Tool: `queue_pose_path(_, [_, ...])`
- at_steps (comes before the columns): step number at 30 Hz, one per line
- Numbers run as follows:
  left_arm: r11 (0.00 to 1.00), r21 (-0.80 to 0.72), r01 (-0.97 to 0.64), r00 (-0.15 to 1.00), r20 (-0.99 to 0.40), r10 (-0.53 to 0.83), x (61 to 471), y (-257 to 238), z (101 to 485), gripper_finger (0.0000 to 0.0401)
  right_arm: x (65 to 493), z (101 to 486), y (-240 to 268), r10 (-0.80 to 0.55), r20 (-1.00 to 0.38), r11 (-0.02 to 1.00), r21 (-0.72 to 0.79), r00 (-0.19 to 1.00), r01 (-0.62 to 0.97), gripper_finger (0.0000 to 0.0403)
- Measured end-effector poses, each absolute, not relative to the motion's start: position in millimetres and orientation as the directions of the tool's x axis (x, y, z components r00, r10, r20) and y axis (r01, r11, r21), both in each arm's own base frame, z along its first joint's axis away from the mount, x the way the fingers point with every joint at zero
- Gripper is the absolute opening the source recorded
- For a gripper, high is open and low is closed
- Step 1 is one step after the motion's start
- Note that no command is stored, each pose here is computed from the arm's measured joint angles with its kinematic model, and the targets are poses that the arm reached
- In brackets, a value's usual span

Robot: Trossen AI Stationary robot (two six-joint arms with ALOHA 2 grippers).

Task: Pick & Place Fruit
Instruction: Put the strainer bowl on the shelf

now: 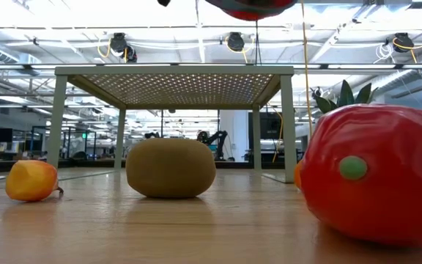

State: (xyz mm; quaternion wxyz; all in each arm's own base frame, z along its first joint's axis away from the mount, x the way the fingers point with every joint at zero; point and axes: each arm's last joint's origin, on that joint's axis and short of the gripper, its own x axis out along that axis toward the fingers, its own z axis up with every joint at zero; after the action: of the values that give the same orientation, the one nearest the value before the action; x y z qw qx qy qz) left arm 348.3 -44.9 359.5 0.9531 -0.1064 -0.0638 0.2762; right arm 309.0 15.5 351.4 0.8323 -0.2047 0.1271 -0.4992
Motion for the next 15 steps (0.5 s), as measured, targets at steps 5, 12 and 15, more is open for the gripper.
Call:
queue_pose_path(5, [0.837,-0.235,-0.494,0.851,0.066,0.521,351,-46,357,0.0001,316,340,14,-0.918,-0.016,0.337,-0.561,0.397,0.756,0.0])
queue_pose_path(12, [0.842,-0.252,-0.478,0.859,0.066,0.508,350,-51,357,0.0002,318,339,3,-0.925,-0.017,0.324,-0.56,0.381,0.762,0.0])
queue_pose_path(15, [0.84,-0.263,-0.474,0.86,0.067,0.506,350,-53,358,0.0002,319,340,-4,-0.929,-0.014,0.313,-0.565,0.37,0.764,0.0])
